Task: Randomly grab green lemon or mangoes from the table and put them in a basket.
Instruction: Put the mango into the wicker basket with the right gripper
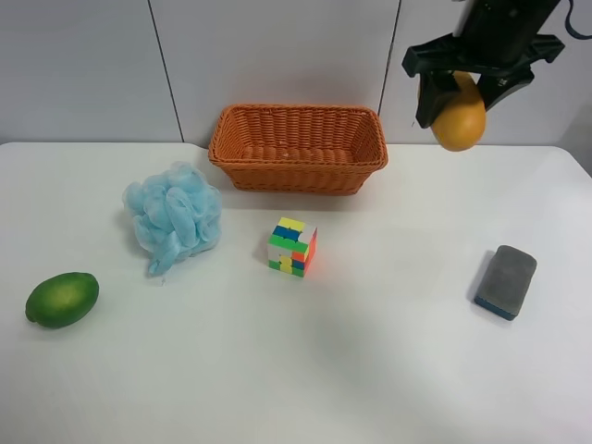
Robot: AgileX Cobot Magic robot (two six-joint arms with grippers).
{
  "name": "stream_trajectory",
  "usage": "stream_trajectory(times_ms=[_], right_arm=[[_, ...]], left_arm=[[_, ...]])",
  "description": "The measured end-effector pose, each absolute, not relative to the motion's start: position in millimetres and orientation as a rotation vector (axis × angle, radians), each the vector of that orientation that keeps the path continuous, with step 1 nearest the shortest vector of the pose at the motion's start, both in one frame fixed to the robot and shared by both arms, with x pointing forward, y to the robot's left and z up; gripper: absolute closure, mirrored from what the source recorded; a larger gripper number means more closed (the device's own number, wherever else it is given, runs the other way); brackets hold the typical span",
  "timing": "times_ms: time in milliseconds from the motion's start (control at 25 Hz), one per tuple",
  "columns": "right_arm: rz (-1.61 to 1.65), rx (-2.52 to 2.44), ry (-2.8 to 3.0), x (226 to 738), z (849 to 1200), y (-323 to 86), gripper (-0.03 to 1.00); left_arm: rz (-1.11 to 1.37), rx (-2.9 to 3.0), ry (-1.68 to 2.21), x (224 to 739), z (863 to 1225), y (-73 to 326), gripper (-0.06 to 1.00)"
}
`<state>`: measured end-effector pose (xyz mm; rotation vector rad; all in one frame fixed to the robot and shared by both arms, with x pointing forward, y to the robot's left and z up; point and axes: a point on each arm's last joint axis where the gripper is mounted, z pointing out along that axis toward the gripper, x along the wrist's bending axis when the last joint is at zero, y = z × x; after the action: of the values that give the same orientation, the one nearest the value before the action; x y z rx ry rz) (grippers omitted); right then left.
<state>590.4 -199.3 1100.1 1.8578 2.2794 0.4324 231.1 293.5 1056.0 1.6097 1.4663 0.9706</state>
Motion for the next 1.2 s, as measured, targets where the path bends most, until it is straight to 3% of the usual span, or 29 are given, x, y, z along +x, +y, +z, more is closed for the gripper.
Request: stream_trajectory(times_ms=[560, 1000, 1200], right_arm=[[0.653, 1.780, 2.244, 695, 1054, -159, 0.35], [0.778, 1.635, 2.233, 732, 977, -125, 0.35], [0.769, 1.626, 2.228, 737, 961, -125, 0.35]], left_arm=[[0.970, 1.609, 1.466, 231, 1056, 293, -0.05], [0.970, 1.609, 1.466, 231, 1056, 293, -0.05], [0.970, 1.609, 1.466, 231, 1056, 293, -0.05]])
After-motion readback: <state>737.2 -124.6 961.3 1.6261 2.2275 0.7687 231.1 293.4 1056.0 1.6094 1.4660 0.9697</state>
